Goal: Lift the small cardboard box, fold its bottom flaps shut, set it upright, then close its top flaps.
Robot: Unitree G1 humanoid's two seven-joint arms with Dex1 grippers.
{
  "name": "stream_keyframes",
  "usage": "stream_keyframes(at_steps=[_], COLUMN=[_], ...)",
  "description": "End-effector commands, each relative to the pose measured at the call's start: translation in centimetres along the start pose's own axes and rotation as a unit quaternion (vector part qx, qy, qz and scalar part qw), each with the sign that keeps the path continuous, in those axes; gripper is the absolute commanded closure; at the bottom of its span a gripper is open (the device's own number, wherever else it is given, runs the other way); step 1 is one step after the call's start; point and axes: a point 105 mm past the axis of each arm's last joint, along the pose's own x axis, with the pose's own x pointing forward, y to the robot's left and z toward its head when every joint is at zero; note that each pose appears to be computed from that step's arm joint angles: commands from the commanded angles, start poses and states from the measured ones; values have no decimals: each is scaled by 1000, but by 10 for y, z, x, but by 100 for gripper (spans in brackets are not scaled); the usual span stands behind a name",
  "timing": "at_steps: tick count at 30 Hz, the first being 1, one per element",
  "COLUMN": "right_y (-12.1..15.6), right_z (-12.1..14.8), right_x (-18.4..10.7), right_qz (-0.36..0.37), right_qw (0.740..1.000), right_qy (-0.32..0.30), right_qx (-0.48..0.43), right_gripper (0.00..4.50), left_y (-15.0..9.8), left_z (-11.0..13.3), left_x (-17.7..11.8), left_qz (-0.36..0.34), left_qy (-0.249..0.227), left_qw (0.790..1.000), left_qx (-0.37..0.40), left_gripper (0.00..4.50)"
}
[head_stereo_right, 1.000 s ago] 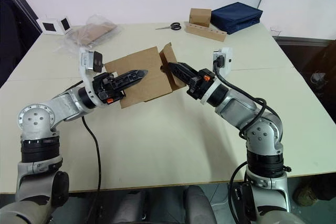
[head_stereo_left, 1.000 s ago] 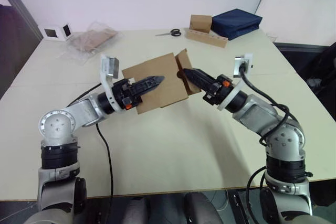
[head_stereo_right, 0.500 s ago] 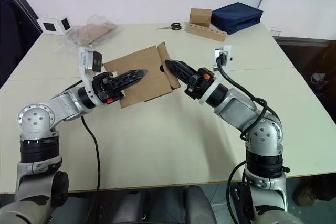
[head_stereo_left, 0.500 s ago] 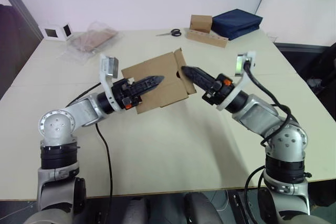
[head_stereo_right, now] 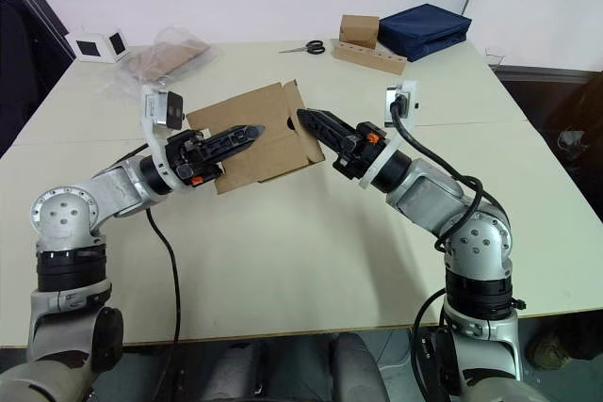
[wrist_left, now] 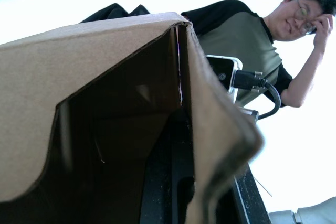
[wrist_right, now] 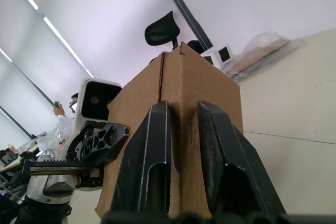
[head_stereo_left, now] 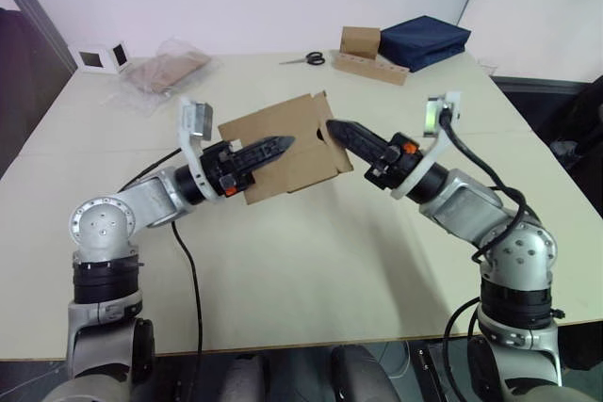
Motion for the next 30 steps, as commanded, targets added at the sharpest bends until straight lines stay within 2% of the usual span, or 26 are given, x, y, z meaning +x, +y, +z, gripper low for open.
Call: stream_keyframes(at_steps=[1, 8, 15, 21, 30], right_y=[17, 34, 43, 39, 10], right_z=[3, -1, -17, -17, 27], right_x=[4, 12, 10, 8, -14], right_qz=[26, 53, 73, 70, 19], right_qw=[1000, 998, 996, 996, 999], right_qy=[-12, -15, 37, 49, -31], right_qx=[-14, 7, 20, 13, 21], right_gripper=[369, 369, 369, 369, 369], left_y=[-9, -4, -2, -3, -8], left_z=[7, 4, 9, 9, 11], left_x=[2, 4, 11, 13, 7], left_qz=[-18, -8, -12, -20, -22], left_qy=[-10, -13, -27, -21, -16], left_qw=[1000, 1000, 1000, 1000, 1000], left_qx=[15, 13, 4, 3, 11], left_gripper=[450, 450, 450, 450, 450])
